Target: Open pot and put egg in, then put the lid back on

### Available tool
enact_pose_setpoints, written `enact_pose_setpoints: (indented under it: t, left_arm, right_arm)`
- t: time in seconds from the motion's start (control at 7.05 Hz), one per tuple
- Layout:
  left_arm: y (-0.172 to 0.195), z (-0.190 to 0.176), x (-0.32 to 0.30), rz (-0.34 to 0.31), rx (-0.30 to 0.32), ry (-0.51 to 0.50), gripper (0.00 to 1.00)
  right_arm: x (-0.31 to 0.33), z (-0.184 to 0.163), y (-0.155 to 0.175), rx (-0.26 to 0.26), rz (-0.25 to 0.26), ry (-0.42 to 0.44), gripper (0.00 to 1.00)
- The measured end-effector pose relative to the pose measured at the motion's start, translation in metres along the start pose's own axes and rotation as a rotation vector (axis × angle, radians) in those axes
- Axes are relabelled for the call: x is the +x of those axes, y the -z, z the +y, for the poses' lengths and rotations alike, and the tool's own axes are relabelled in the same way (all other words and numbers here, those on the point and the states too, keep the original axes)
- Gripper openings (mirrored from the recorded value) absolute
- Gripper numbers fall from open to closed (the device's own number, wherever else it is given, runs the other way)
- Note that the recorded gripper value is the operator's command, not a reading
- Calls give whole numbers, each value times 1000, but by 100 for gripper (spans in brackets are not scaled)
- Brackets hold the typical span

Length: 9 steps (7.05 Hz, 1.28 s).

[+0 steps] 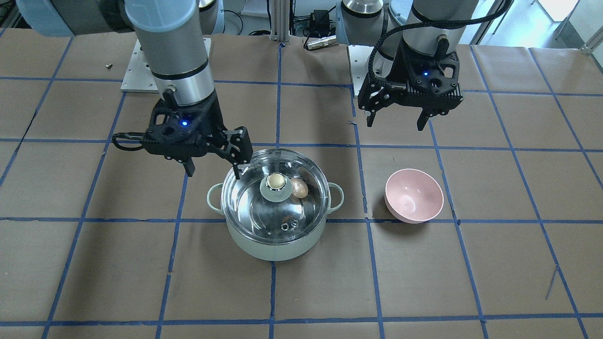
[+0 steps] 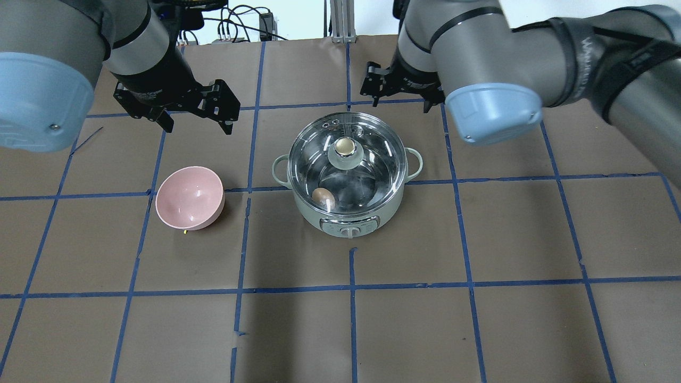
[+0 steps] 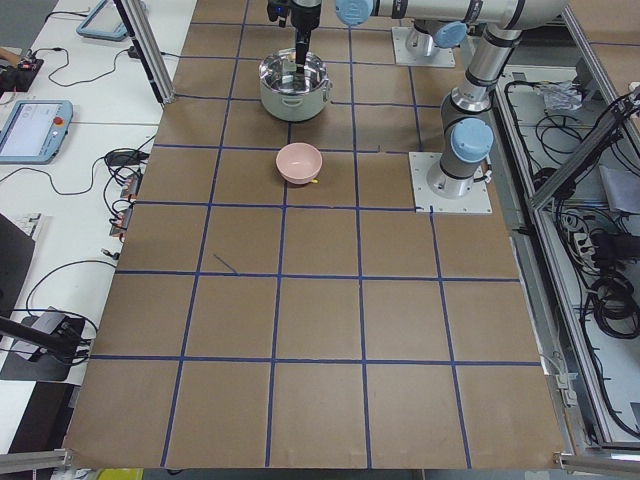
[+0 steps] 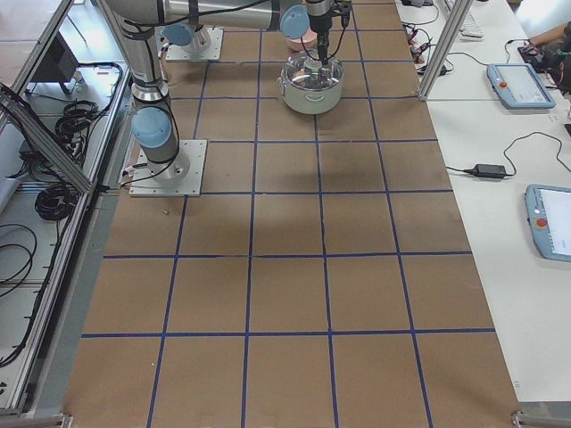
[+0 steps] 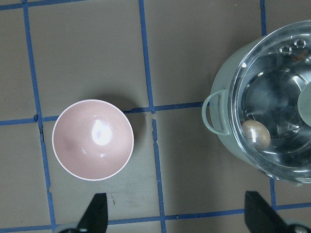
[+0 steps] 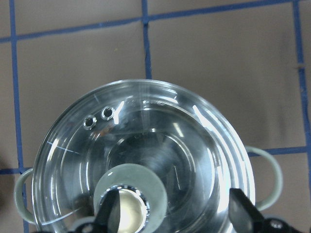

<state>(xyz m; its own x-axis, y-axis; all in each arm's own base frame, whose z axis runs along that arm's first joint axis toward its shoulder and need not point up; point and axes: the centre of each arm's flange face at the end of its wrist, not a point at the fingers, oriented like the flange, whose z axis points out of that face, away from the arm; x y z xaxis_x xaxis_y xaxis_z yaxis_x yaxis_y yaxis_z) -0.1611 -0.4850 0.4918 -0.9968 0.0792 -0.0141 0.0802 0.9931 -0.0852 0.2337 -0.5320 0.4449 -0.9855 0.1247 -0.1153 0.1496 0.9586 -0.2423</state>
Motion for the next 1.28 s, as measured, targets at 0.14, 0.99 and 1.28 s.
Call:
enact_pose_setpoints:
  t: [0.14, 0.99, 1.28]
  left_arm:
    - [0, 0, 0, 0, 1, 1, 100]
    - [4, -1, 1, -5, 6, -3, 100]
    - [8, -1, 2, -8, 4, 2, 100]
  right_arm:
    - [28, -8, 16, 2, 17, -1, 100]
    - [116, 9, 62, -152, 102, 86, 100]
    - [110, 13, 64, -153, 88, 95, 100]
